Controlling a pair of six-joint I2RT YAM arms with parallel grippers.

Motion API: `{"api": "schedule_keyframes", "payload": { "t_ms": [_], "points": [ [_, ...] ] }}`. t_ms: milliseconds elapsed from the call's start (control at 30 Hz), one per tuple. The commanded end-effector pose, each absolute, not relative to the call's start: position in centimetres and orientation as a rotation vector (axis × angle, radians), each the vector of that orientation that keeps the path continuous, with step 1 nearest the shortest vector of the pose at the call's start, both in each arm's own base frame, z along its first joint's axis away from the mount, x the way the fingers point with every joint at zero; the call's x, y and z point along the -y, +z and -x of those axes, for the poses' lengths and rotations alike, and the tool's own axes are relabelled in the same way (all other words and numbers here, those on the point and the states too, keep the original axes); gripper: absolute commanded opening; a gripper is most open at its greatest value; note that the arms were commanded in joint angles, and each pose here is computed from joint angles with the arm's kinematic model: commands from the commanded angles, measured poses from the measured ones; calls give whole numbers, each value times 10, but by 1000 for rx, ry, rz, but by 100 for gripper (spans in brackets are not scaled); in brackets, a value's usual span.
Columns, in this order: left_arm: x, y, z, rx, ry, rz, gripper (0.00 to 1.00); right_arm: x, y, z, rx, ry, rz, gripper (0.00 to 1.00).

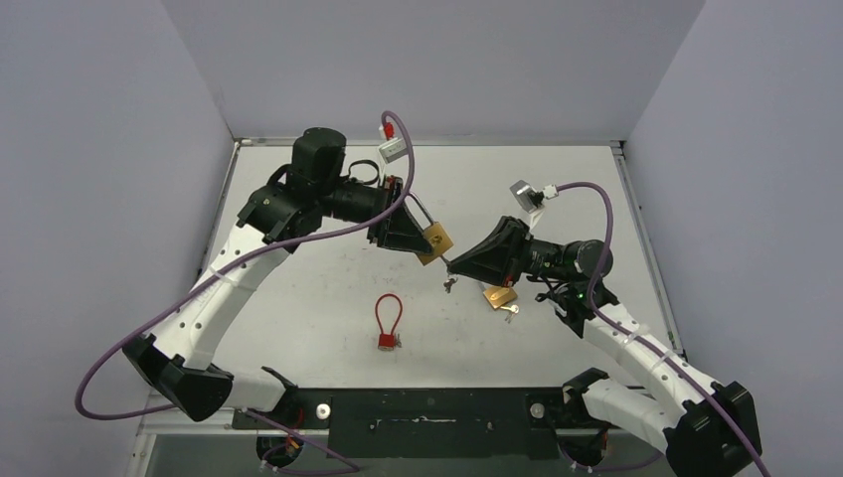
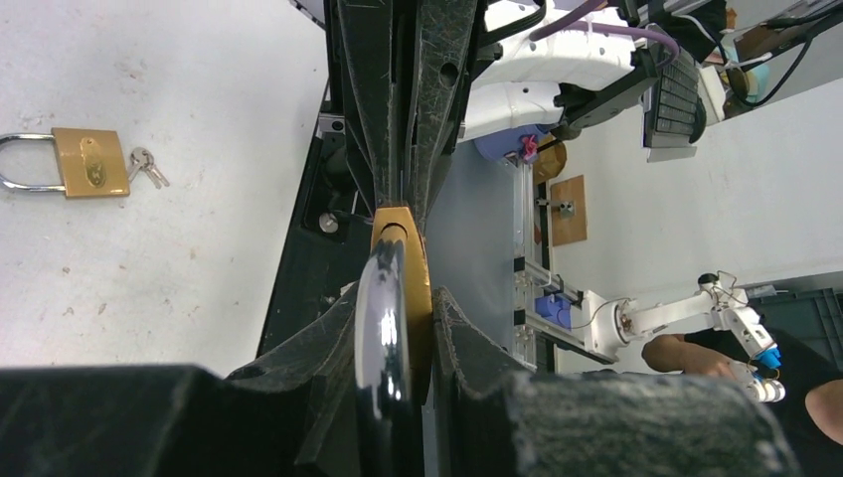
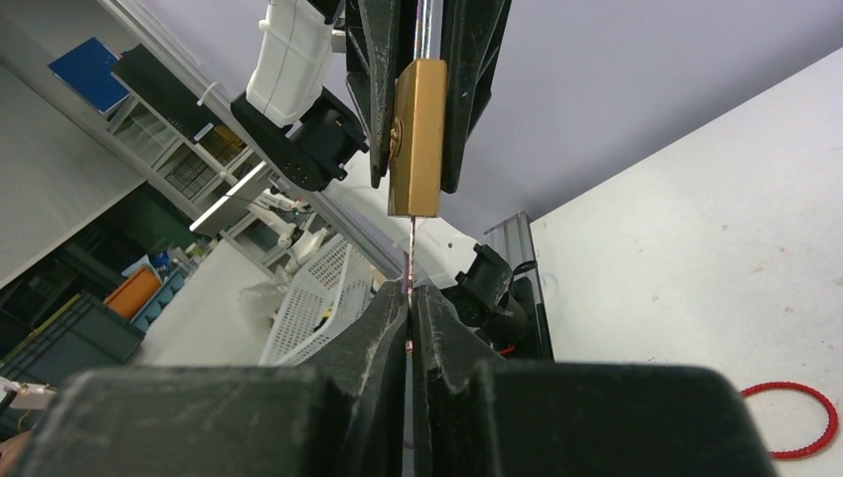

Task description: Unlock with the key

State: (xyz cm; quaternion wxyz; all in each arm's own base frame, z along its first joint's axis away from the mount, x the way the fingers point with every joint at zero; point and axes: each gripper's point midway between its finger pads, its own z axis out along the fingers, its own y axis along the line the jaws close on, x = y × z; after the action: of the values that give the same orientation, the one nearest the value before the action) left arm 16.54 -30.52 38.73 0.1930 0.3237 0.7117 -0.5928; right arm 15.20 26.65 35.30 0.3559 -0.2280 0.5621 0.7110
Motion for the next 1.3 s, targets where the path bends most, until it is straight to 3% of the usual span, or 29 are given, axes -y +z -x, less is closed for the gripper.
{"api": "schedule_keyframes", "payload": {
  "t_ms": [0,200,433,767,900,1133,1267],
  "points": [
    [307,411,-156,-1877,-1727,-920,0,-262,399,-150,-1251,1791,629,0],
    [310,420,-156,-1840,-1788,-844,0,-266,400,-160,-1244,1781,586,0],
    [311,413,-178,-1893,-1684,-717,0,-265,391,-168,-1274,1671,587,0],
    [276,388,-260,-2003,-1217,-286,0,-245,312,-191,-1482,1251,619,0],
    [258,355,-286,-2056,-986,-142,0,-238,286,-212,-1598,1122,551,0],
    [241,249,-310,-2166,-394,54,0,-225,238,-255,-1825,917,327,0],
    [248,202,-320,-2184,-283,130,0,-212,218,-268,-1906,836,194,0]
  ]
}}
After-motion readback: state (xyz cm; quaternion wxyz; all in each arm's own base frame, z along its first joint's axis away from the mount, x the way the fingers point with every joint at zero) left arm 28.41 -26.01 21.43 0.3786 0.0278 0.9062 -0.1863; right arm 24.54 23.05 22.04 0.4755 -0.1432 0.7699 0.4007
